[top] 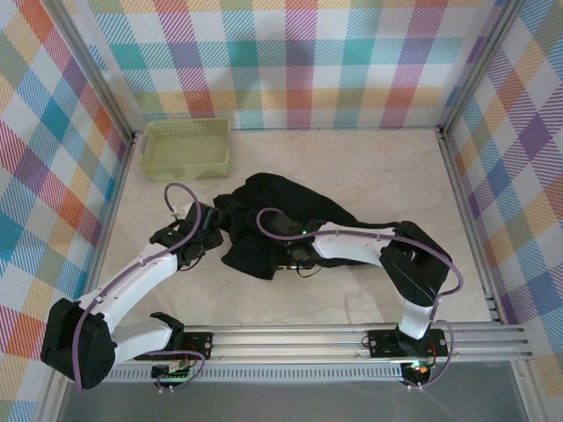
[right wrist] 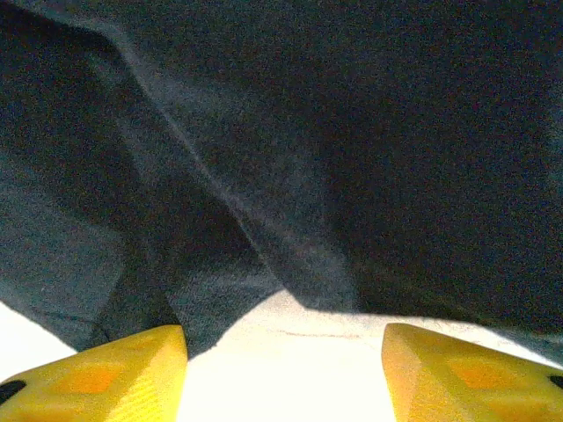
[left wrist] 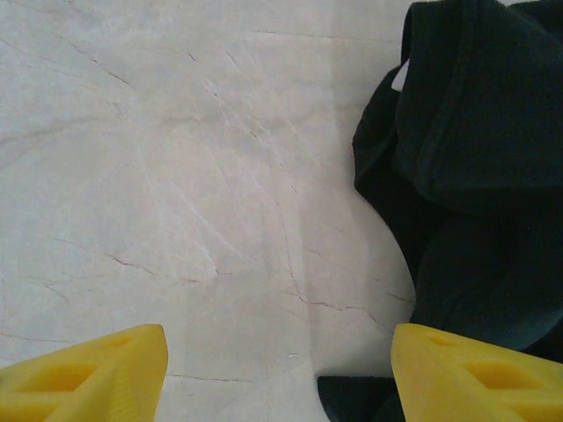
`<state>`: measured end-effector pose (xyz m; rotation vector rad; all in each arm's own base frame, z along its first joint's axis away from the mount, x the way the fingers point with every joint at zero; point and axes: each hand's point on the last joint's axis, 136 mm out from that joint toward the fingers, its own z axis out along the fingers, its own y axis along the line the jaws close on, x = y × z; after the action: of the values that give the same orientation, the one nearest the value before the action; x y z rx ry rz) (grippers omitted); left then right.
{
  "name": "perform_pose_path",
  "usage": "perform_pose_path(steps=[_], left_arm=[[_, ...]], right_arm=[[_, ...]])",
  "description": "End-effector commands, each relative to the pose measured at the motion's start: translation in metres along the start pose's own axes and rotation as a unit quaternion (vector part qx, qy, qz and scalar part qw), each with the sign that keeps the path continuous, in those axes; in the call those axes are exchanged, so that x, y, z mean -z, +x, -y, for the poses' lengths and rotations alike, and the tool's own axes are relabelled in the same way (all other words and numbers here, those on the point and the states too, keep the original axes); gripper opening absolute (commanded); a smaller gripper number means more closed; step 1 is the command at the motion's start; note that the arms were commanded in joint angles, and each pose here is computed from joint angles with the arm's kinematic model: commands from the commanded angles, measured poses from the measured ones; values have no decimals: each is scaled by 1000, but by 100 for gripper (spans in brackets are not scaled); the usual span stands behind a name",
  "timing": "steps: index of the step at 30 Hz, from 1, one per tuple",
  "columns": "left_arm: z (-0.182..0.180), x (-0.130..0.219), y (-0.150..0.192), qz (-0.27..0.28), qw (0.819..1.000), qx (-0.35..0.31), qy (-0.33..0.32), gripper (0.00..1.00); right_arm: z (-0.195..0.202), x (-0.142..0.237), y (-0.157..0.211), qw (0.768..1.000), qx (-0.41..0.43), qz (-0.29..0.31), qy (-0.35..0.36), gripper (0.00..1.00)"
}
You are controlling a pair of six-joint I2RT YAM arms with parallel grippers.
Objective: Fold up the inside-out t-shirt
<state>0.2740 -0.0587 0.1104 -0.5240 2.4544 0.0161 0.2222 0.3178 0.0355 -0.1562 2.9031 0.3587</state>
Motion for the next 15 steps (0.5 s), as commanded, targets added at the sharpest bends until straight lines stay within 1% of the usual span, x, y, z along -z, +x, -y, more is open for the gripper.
perform_pose_path(steps=[1, 3, 4, 7, 10, 12, 13, 15], left_arm=[[7, -4, 2, -7, 1000, 11, 24, 70], [11, -8, 6, -16, 999, 9, 31, 71], [13, -9, 7, -20, 999, 9, 34, 71], [21, -13, 11, -33, 998, 4, 48, 72], [25, -15, 16, -48, 997, -4, 54, 73], [27, -18, 22, -63, 996, -10, 55, 74], [29, -19, 24, -69, 996, -12, 56, 74], [34, -21, 32, -81, 995, -24, 54, 74]], right_arm=[[-10, 1, -13, 1000, -15, 19, 0, 61], [-12, -1, -19, 1000, -11, 27, 4, 60], [-11, -2, -22, 999, -9, 30, 9, 57], [0, -5, -28, 998, -9, 34, 43, 41], [21, -1, -35, 997, -28, 45, 58, 17], [38, 9, -39, 995, -43, 59, 66, 6], [46, 13, -38, 994, -49, 64, 67, 4], [62, 23, -36, 993, -68, 75, 68, 2]])
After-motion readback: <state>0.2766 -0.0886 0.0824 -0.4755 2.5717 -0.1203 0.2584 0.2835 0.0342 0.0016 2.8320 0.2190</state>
